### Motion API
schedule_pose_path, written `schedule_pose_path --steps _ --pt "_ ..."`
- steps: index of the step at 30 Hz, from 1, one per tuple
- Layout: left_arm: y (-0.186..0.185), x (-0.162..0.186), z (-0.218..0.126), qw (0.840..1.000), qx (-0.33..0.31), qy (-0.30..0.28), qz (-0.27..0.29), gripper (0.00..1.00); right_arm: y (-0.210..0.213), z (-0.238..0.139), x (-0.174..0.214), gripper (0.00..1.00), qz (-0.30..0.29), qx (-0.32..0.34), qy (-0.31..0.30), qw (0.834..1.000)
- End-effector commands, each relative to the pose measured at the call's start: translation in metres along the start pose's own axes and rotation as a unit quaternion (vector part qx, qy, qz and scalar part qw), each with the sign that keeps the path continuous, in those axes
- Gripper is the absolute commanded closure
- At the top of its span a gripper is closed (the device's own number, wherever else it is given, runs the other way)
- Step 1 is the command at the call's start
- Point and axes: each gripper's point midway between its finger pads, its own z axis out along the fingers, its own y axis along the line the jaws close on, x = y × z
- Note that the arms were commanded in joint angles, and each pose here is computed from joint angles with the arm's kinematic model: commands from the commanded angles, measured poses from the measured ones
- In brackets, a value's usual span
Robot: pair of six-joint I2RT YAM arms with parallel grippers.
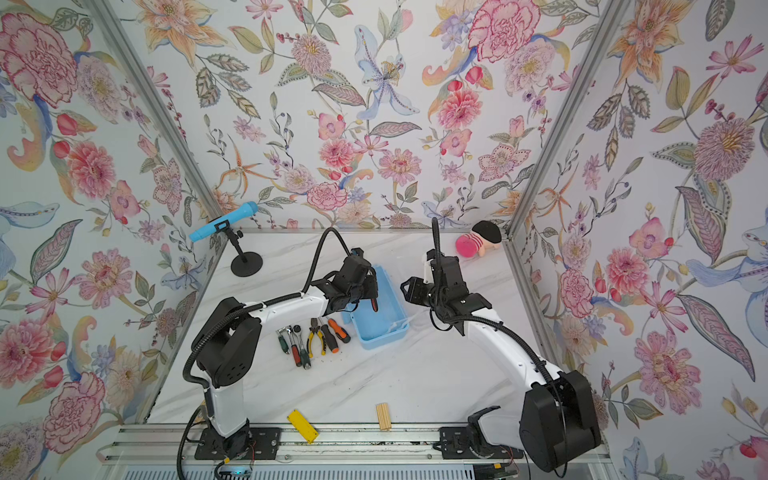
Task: Pack the tool kit
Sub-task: 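Lift the ratchet wrench with the left gripper and carry it over the blue box, then lower the ratchet wrench into the blue box and open the left gripper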
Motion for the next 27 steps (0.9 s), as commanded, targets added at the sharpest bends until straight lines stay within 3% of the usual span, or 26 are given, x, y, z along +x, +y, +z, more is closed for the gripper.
schedule_pose_path --steps 1,7,12,16,27 --pt "0.038 0.041 0.005 0.997 -0.051 0.052 -0.006 1.00 0.008 0.000 -0.005 0.58 -0.009 -0.005 0.001 1.000" --pt "0.043 0.056 0.004 0.996 -0.058 0.064 -0.012 1.00 0.013 0.006 -0.006 0.58 -0.016 -0.006 0.007 1.000" --pt "0.053 0.038 -0.019 0.997 -0.073 0.015 -0.019 1.00 0.012 0.008 -0.003 0.58 -0.018 -0.004 0.011 1.000" --pt "0.056 0.032 -0.028 0.997 -0.076 0.009 -0.018 1.00 0.012 0.009 -0.002 0.57 -0.020 -0.003 0.013 1.000" --pt "0.047 0.057 0.012 0.996 -0.056 0.064 -0.017 1.00 0.011 0.013 0.006 0.57 -0.021 -0.007 0.023 1.000"
